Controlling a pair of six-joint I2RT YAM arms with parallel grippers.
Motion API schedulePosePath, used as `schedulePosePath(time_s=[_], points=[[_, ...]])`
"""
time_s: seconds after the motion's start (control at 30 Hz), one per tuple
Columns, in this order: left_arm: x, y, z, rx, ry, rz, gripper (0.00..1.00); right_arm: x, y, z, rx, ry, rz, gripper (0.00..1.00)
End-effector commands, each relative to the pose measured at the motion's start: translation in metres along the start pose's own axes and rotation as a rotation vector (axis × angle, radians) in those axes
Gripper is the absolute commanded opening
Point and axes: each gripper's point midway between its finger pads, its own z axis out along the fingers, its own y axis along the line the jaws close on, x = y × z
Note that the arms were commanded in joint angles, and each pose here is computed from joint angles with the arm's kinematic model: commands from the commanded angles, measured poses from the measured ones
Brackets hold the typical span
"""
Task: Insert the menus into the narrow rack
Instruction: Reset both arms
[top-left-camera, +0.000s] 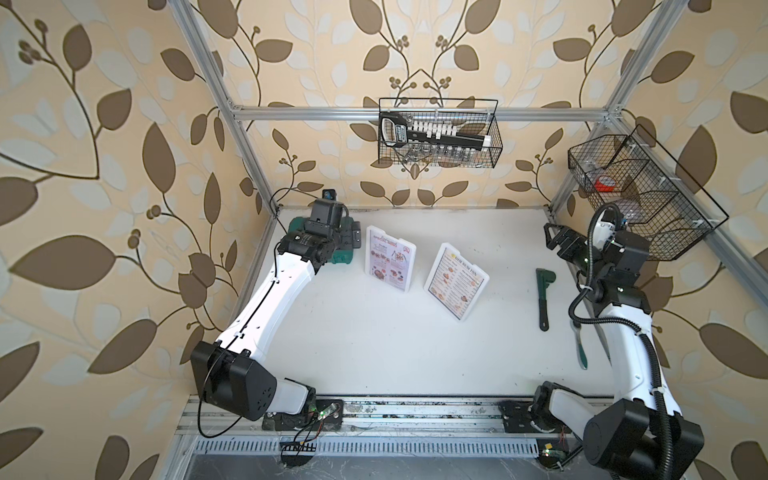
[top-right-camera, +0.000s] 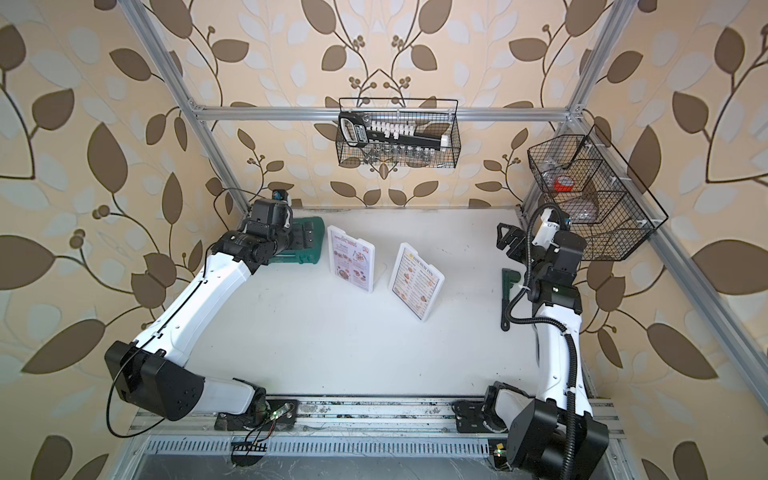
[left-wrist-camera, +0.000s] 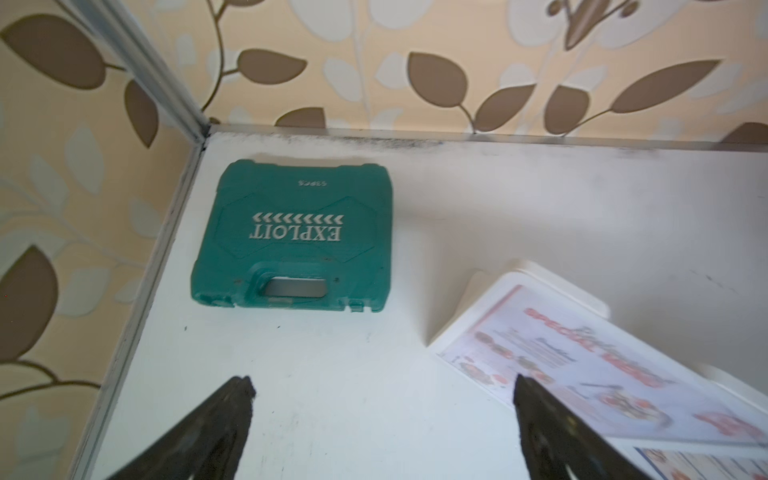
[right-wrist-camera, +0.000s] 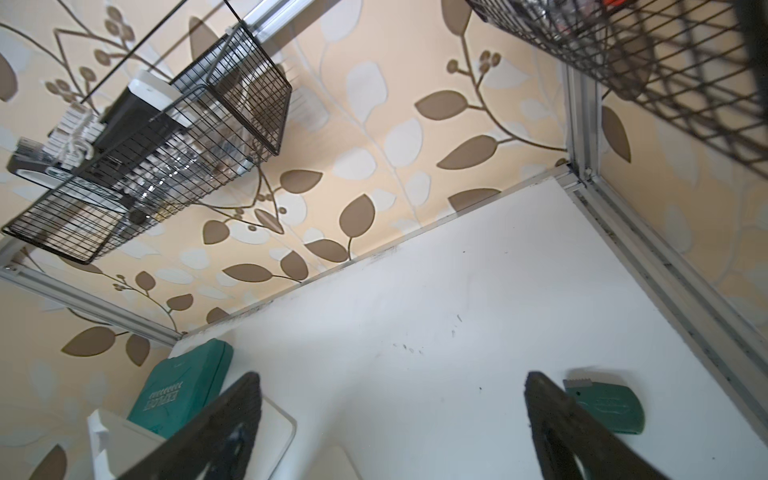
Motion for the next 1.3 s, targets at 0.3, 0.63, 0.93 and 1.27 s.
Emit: schedulePosePath(time_s=[0.3,0.63,0.93,1.27], points=[[0.042,0.071,0.044,-0.219,-0.092,-0.039,0.99,0.021,-0.049,-0.013,0.18,-0.215,-0.129,0.99],[0.095,0.074,0.087,-0.163,-0.093,-0.039,0.99,0.062,-0.066,0.006,0.19,-0.185,-0.201,0.99],[0.132,0.07,0.113,-0.111,-0.119,0.001,0.99,0.106,-0.062,0.029,0.162,-0.133,-0.23,0.99],[0.141,0.058,0.113,-0.013,-0.202,0.023,0.99,0.138,-0.049,0.031,0.073,-0.142,-0.277,0.99]])
